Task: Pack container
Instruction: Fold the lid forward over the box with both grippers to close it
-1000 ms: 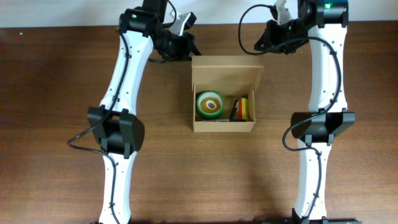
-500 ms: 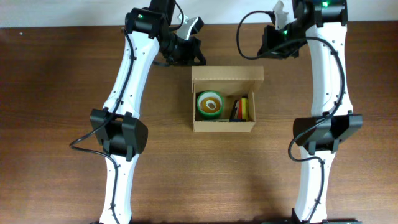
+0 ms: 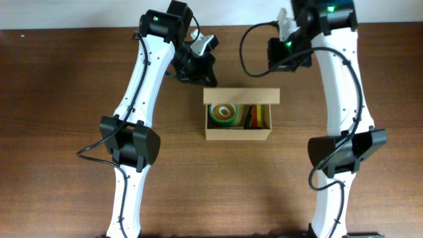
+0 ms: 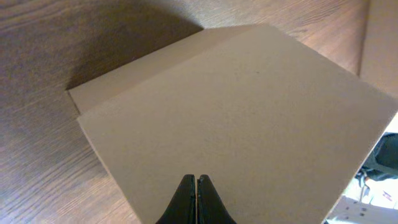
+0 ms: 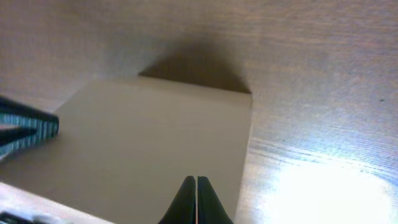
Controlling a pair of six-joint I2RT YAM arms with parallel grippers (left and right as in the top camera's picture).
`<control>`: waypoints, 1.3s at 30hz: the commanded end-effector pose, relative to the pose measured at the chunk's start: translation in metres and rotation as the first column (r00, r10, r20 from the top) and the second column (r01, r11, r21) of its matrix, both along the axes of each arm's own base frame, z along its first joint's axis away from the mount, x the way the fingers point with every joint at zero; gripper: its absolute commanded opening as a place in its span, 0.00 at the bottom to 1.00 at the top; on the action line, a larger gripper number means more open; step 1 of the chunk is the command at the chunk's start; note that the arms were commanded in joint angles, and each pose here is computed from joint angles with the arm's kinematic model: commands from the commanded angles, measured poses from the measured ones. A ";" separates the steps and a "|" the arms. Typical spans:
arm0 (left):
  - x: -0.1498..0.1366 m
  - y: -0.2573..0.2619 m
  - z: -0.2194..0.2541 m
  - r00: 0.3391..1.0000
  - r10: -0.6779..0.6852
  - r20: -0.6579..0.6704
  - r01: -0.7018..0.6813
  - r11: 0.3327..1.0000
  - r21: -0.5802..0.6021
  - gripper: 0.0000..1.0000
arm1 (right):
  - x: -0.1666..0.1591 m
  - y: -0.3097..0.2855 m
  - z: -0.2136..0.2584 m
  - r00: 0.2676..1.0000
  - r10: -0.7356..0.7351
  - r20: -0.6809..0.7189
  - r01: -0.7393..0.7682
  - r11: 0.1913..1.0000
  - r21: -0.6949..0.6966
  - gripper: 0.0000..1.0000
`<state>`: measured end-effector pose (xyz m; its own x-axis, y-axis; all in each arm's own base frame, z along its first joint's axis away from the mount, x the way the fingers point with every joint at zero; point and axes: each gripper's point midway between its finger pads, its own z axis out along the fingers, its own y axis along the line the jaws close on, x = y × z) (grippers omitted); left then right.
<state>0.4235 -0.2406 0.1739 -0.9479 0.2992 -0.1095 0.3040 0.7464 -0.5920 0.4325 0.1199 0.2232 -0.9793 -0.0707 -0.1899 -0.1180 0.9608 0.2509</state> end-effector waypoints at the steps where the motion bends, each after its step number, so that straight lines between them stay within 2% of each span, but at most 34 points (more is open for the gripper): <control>1: -0.002 0.007 0.020 0.997 -0.020 0.076 0.018 0.999 0.027 0.02 | -0.012 0.003 -0.003 1.000 0.013 -0.023 -0.014 0.999 -0.049 0.04; 6: 0.000 0.027 0.031 0.986 -0.014 0.166 -0.012 0.988 0.152 0.02 | -0.026 -0.005 -0.011 0.999 0.023 -0.046 -0.031 0.986 -0.165 0.04; 14: -0.008 0.059 0.078 0.939 -0.062 0.339 -0.038 0.959 0.281 0.02 | -0.059 -0.019 -0.002 0.997 0.021 -0.068 -0.036 0.975 -0.218 0.04; 20: -0.024 0.098 0.132 0.855 -0.099 0.509 -0.132 0.908 0.398 0.02 | -0.105 -0.034 0.013 0.997 0.013 -0.076 -0.031 0.971 -0.236 0.04; 24: -0.023 0.120 0.147 0.781 -0.197 0.592 -0.157 0.856 0.492 0.02 | -0.132 -0.041 0.005 0.994 0.012 -0.110 -0.038 0.970 -0.239 0.04; 27: -0.007 0.102 0.137 0.743 -0.231 0.628 -0.120 0.877 0.464 0.02 | -0.128 -0.040 -0.007 0.992 0.012 -0.127 -0.042 0.969 -0.243 0.04; 31: 0.005 0.064 0.097 0.739 -0.266 0.619 -0.018 0.910 0.413 0.02 | -0.108 -0.026 -0.026 0.991 0.020 -0.130 -0.045 0.980 -0.192 0.04; 36: -0.013 0.038 0.032 0.787 -0.346 0.510 0.104 0.890 0.443 0.02 | -0.092 -0.021 -0.057 0.984 0.019 -0.179 -0.055 0.978 -0.200 0.04; 39: -0.025 0.032 0.010 0.806 -0.367 0.464 0.150 0.886 0.440 0.02 | -0.087 -0.019 -0.072 0.977 0.018 -0.213 -0.062 0.977 -0.202 0.04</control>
<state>0.4094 -0.1986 0.1949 -0.6759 0.6170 -0.4031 0.6574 0.7520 0.0485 0.3442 0.0962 0.1639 -0.9911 -0.1333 0.0062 -0.1327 0.9893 0.0605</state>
